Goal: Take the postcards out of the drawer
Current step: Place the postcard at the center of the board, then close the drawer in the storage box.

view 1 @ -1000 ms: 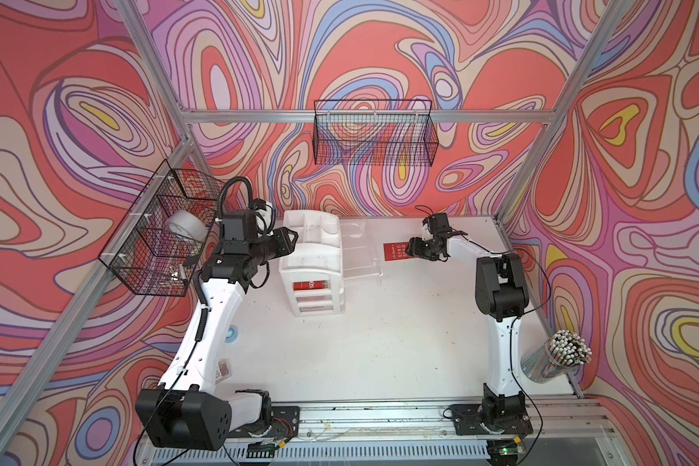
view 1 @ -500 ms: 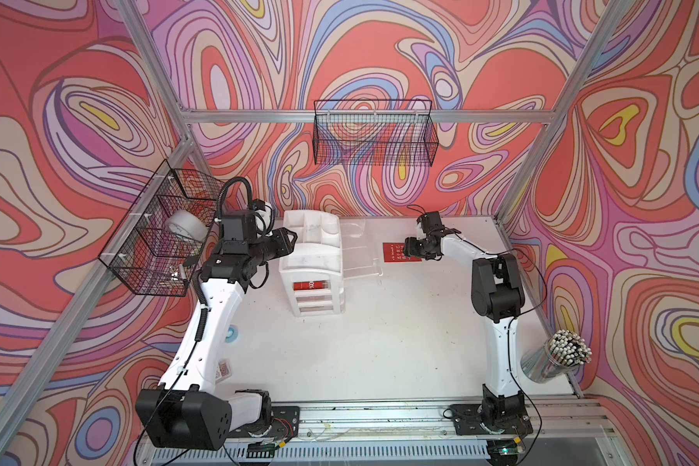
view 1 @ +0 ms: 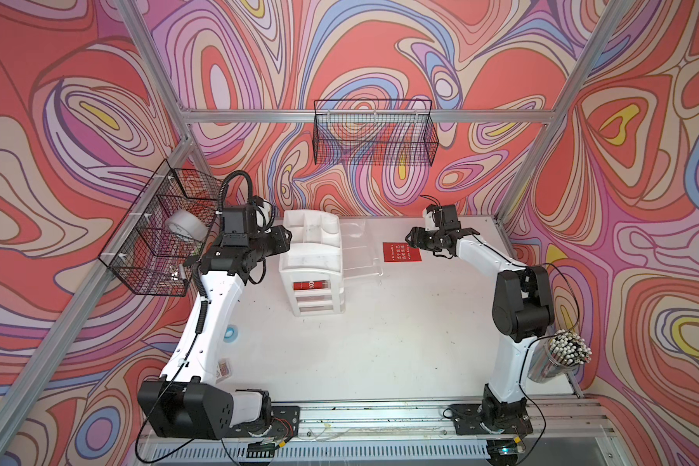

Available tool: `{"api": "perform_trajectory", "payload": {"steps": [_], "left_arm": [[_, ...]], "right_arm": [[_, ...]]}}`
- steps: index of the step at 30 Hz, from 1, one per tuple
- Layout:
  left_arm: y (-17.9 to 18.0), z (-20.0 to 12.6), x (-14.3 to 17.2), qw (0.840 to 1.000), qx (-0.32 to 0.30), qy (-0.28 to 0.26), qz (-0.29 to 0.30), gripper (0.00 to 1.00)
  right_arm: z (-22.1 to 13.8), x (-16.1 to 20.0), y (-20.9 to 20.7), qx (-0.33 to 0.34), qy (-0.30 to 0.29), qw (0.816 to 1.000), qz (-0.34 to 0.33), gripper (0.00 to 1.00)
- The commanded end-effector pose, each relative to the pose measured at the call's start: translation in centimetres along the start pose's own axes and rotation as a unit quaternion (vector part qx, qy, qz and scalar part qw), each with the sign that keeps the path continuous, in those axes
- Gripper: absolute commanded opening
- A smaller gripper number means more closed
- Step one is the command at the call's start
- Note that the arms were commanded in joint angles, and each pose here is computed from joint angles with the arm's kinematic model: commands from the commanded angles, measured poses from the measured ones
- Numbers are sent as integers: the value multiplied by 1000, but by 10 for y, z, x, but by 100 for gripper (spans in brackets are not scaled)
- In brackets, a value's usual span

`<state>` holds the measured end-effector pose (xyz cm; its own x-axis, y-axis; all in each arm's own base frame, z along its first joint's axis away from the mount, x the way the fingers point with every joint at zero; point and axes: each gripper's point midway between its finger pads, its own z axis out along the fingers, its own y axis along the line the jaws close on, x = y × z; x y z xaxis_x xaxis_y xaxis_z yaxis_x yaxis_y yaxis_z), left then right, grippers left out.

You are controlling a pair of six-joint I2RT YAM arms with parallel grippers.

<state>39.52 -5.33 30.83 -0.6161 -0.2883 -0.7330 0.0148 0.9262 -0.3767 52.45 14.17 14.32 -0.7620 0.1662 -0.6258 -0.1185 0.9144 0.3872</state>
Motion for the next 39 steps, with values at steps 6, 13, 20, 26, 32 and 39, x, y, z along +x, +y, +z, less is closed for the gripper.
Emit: {"api": "perform_trajectory", "payload": {"steps": [6,13,20,26,32,39], "left_arm": [[25,11,-2,998,-58,-8,17,35],[24,16,-4,998,-51,-12,23,31],[22,27,-8,999,-45,-6,28,25],[20,30,-9,999,-39,-1,26,22],[19,30,-7,999,-36,1,25,17],[20,32,-5,999,-35,2,23,12]], "right_arm": [[-15,11,32,-83,-21,996,7,62],[-26,25,35,-103,-24,994,4,62],[-30,37,38,-115,-16,993,6,61],[-29,42,44,-130,-11,991,9,61],[-21,46,58,-142,-4,990,2,60],[-15,45,76,-160,-2,987,-3,60]]}}
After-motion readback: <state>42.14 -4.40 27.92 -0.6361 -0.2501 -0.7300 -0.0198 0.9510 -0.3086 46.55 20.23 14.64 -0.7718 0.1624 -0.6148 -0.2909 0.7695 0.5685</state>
